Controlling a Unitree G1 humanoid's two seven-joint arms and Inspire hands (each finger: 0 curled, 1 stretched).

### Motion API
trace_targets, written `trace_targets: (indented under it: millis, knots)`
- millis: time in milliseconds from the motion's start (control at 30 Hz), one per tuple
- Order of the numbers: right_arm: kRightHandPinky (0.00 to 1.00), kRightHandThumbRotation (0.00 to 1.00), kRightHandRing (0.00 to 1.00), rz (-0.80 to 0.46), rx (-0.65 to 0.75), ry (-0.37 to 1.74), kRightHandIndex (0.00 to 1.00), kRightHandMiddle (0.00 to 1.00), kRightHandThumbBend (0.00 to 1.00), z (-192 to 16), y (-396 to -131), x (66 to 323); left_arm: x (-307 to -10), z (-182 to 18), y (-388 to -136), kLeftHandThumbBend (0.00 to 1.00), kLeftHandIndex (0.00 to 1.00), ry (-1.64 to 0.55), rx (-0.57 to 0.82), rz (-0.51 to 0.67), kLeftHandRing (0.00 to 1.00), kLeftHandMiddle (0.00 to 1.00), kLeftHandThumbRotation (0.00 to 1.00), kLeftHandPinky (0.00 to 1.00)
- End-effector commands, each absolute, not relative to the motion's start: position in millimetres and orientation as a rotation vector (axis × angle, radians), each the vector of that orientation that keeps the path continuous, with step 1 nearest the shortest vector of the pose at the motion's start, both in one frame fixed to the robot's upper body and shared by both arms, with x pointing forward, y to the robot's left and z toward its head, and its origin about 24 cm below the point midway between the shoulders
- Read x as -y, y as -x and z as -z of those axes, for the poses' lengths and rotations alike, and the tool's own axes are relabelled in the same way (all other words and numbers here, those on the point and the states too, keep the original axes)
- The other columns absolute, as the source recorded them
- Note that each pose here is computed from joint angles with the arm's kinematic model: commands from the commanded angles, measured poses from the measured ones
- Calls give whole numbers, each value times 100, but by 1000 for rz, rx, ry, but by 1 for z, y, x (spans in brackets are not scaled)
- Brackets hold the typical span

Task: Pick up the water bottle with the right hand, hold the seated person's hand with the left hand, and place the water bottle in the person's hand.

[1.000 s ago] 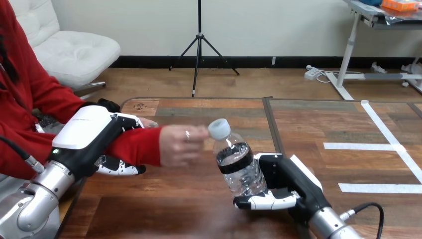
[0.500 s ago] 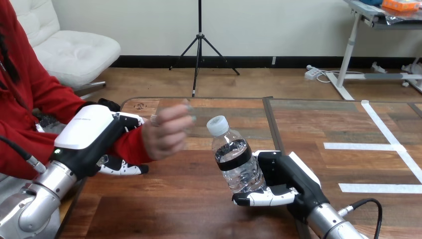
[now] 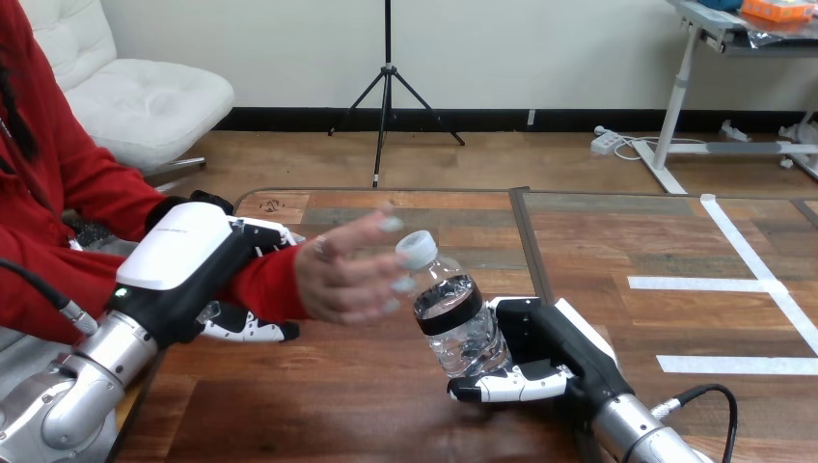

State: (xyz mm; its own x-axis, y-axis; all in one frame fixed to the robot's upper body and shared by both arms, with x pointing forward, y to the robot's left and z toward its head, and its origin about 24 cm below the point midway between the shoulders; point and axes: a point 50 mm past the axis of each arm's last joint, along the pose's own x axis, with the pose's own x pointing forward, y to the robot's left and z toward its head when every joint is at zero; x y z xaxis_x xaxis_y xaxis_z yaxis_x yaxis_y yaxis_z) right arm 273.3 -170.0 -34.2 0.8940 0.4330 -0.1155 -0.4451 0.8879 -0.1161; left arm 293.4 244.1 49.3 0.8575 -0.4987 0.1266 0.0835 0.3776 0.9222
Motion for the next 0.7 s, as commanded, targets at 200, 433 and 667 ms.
trace_targets:
  millis: [200,433,667]
  knots:
    - [15,0,20,-469,36,205,39,31,93,-1,-308,163,-202,-86,-308,71,49,-982,693,383,40,47,3,35]
    - [16,0,20,-492,34,235,39,31,93,-3,-311,156,-200,-87,-307,71,49,-964,696,395,40,48,2,34]
    - [16,0,20,-513,45,249,39,31,94,-6,-315,148,-199,-87,-306,72,49,-961,692,396,40,48,1,34]
